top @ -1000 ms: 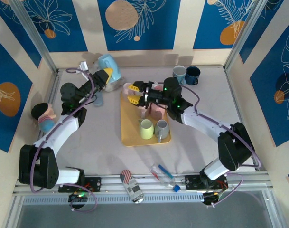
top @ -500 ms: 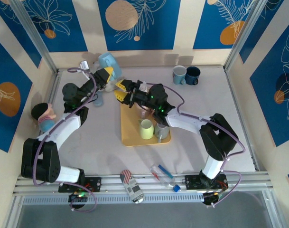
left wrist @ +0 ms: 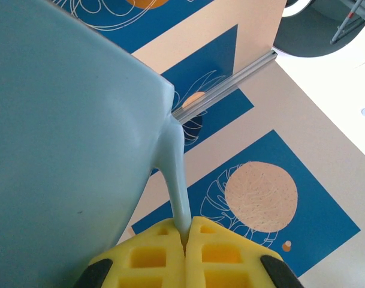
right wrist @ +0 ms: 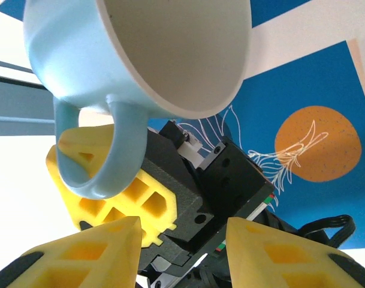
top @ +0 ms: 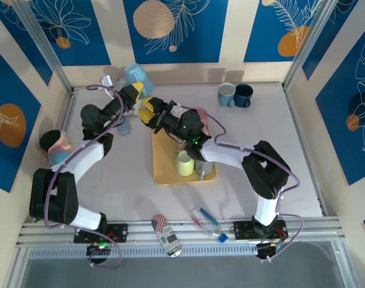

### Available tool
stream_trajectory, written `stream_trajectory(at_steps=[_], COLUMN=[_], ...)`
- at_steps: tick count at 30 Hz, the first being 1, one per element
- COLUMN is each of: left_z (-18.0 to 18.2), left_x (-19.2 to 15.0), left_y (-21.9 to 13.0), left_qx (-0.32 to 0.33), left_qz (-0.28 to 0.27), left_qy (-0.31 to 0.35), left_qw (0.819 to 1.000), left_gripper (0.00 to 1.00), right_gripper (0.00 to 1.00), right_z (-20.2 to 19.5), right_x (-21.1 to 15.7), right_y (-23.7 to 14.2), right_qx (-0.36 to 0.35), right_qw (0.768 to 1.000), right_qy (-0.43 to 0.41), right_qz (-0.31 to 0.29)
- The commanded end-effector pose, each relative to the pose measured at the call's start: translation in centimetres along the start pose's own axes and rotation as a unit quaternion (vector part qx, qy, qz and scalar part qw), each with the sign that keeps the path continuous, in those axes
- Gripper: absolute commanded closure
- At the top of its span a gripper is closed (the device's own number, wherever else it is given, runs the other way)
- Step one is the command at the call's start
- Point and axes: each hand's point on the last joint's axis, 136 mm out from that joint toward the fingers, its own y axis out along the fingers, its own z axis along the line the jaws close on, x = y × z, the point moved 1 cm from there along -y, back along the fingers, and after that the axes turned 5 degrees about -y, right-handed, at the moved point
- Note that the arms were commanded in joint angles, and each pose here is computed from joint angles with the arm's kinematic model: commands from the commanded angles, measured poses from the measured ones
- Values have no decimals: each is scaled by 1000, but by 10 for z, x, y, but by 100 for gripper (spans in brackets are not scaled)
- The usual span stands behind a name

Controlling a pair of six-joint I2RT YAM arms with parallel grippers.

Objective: Turn the mug right side up

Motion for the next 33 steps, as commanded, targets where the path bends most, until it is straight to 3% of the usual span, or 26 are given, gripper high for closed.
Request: stream_trajectory(at_steps=[1,27,33], left_z=[-61,-72,-73], left_x=[18,18,18], left_y=[1,-8,-9], left_qx=[-89,-111,-115], left_qz=[-27,-50,-52], left_qy=[74,99,106], left_qw=[993,988,986], left_gripper=[100,100,100], right_gripper=[58,58,58], right_z=[30,91,87], right_x=[-4,-8,-14], right_y=[1,3,11], right_qx=[57,173,172], right_qw=[987,973,971], right_qy=[152,151,165], right_qz=[-10,-27,-23])
